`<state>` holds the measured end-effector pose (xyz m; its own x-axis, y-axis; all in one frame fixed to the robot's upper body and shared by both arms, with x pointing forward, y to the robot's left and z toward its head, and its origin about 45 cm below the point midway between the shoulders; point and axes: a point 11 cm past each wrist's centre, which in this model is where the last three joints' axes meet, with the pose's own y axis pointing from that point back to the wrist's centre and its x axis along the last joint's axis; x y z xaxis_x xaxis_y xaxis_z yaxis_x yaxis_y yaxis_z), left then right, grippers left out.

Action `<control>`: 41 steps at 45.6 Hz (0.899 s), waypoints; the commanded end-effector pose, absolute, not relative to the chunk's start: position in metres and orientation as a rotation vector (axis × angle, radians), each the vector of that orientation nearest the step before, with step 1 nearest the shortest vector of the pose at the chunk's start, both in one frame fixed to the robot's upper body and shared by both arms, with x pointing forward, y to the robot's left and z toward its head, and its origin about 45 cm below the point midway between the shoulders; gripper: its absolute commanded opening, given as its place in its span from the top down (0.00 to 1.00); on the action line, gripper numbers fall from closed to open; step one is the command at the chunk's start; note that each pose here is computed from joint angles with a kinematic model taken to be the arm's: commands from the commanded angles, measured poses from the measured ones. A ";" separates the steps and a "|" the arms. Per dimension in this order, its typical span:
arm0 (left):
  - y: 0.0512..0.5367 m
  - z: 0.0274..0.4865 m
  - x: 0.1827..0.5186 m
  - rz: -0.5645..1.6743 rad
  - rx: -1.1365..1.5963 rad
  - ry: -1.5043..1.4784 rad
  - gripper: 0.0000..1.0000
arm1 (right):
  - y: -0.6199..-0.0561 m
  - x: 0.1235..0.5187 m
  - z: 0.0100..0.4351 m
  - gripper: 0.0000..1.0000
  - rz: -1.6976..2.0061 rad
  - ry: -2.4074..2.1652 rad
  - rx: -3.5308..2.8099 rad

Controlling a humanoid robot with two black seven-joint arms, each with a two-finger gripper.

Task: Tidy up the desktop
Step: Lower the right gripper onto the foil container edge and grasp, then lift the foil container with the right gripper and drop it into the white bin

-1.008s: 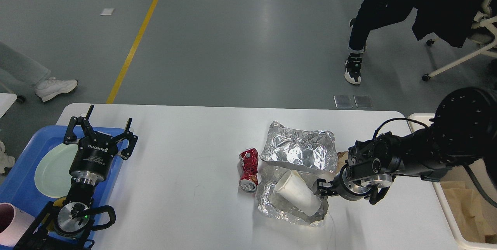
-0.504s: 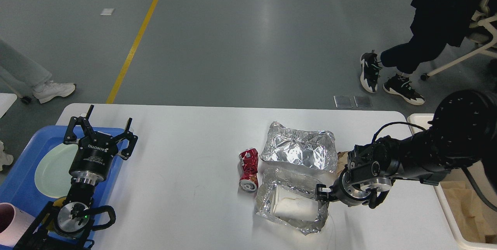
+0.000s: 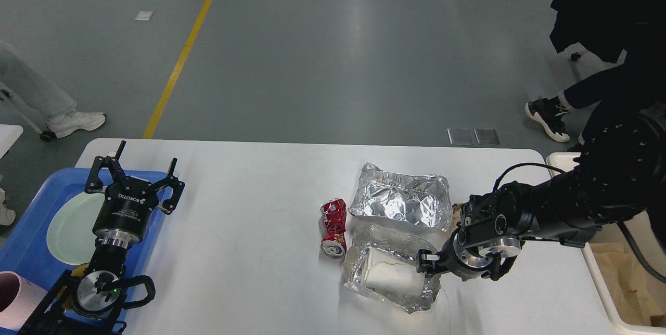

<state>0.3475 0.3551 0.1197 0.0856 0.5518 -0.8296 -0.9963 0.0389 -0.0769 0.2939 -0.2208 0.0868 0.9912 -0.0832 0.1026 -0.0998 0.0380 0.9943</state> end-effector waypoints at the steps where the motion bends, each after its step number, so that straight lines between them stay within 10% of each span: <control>1: 0.355 0.120 0.348 1.357 -0.800 0.719 0.04 | -0.222 0.289 0.080 0.28 0.005 -0.151 1.526; 15: 0.355 0.120 0.348 1.359 -0.798 0.719 0.04 | -0.222 0.279 0.074 1.00 -0.020 -0.114 1.523; 41: 0.355 0.120 0.348 1.359 -0.798 0.719 0.04 | -0.226 0.279 0.074 1.00 -0.026 -0.120 1.503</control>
<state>0.3475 0.3554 0.1198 0.0856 0.5524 -0.8292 -0.9963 0.0389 -0.0769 0.2794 -0.2254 0.0745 0.9941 -0.0874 0.0646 -0.0587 0.0680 0.9960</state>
